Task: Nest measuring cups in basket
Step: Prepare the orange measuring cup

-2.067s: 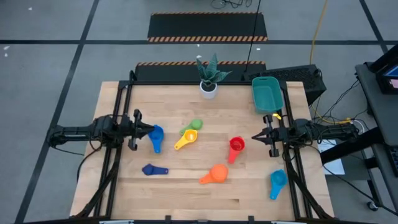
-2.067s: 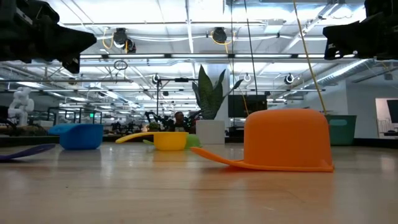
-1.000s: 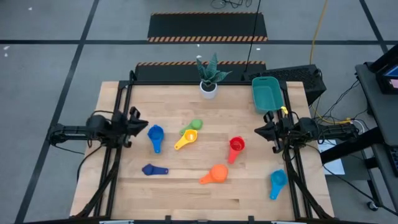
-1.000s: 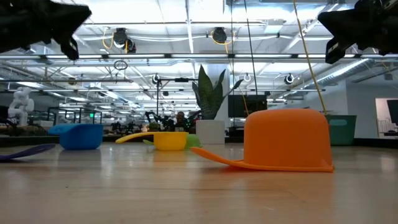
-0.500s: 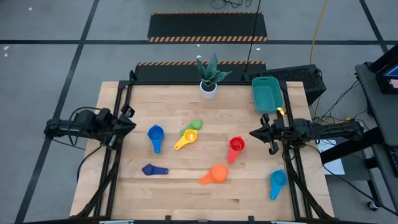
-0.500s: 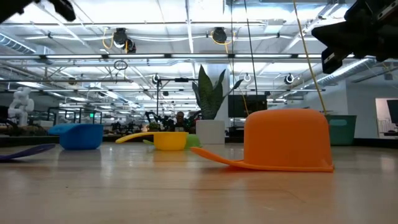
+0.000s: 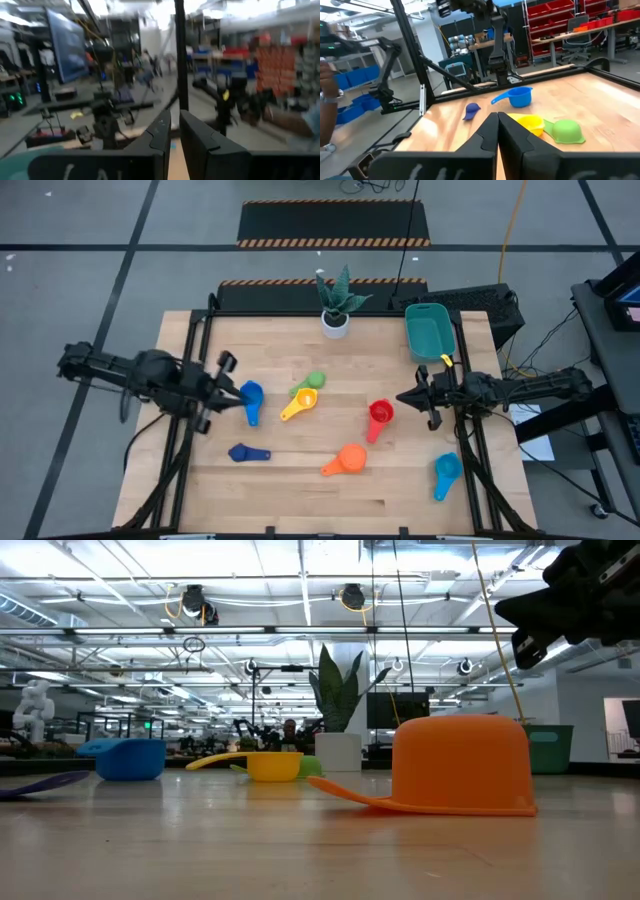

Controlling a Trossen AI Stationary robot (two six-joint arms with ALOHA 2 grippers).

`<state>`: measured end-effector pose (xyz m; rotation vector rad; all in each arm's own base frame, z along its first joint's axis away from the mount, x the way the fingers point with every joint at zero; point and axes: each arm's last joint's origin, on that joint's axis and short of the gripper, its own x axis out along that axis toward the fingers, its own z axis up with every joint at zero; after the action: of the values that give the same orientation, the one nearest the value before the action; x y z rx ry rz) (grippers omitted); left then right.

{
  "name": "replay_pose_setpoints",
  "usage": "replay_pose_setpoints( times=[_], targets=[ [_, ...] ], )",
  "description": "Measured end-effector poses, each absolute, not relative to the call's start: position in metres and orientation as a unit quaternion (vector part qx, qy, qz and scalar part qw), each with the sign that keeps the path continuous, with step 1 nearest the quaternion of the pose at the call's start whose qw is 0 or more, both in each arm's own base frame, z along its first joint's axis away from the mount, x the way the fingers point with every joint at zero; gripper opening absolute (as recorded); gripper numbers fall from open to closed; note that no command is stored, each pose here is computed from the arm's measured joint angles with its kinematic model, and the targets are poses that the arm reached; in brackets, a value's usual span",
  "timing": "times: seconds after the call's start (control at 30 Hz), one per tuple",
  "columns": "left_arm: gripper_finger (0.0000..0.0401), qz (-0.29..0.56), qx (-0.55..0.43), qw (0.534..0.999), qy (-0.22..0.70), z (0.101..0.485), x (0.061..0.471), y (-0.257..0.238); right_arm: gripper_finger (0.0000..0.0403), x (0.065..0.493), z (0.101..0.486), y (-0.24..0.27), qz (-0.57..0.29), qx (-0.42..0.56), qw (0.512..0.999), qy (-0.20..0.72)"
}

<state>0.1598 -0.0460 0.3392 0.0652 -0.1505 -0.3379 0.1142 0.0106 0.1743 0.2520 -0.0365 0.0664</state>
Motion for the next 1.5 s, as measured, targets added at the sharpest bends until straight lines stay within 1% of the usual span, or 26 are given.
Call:
replay_pose_setpoints(
  times=[0.17,0.43,0.67,0.9,0.97,1.07,1.17,1.27,1.37,1.5],
  targets=[
    [0.0042,-0.195,0.084,0.977,-0.025,0.326,0.188,-0.066,0.0,0.116,0.173,0.009,0.005,0.126,0.992,-0.013],
    [0.0042,-0.162,0.142,0.976,0.043,0.301,0.219,-0.091,0.0,0.117,0.17,0.006,-0.051,0.12,0.991,-0.005],
    [0.0042,-0.17,0.165,0.968,0.081,0.283,0.235,-0.103,0.0,0.119,0.168,0.006,-0.056,0.117,0.991,0.005],
    [0.0044,-0.189,0.183,0.956,0.132,0.255,0.25,-0.117,0.0,0.12,0.166,0.006,-0.058,0.118,0.991,0.016],
    [0.0054,-0.193,0.186,0.953,0.141,0.248,0.254,-0.121,0.0,0.12,0.165,0.006,-0.062,0.118,0.991,0.019],
    [0.0083,-0.201,0.187,0.952,0.138,0.24,0.26,-0.129,0.0,0.121,0.164,0.005,-0.072,0.117,0.99,0.023],
    [0.0119,-0.21,0.193,0.948,0.14,0.239,0.268,-0.139,0.0,0.121,0.163,0.005,-0.073,0.116,0.99,0.026],
    [0.0145,-0.22,0.199,0.945,0.139,0.242,0.28,-0.153,0.0,0.122,0.163,0.005,-0.073,0.118,0.99,0.028],
    [0.0158,-0.232,0.22,0.933,0.163,0.241,0.292,-0.165,0.0,0.122,0.163,0.006,-0.073,0.118,0.99,0.028],
    [0.0161,-0.238,0.247,0.918,0.2,0.233,0.309,-0.176,0.0,0.122,0.163,0.006,-0.073,0.123,0.989,0.026]
  ],
)
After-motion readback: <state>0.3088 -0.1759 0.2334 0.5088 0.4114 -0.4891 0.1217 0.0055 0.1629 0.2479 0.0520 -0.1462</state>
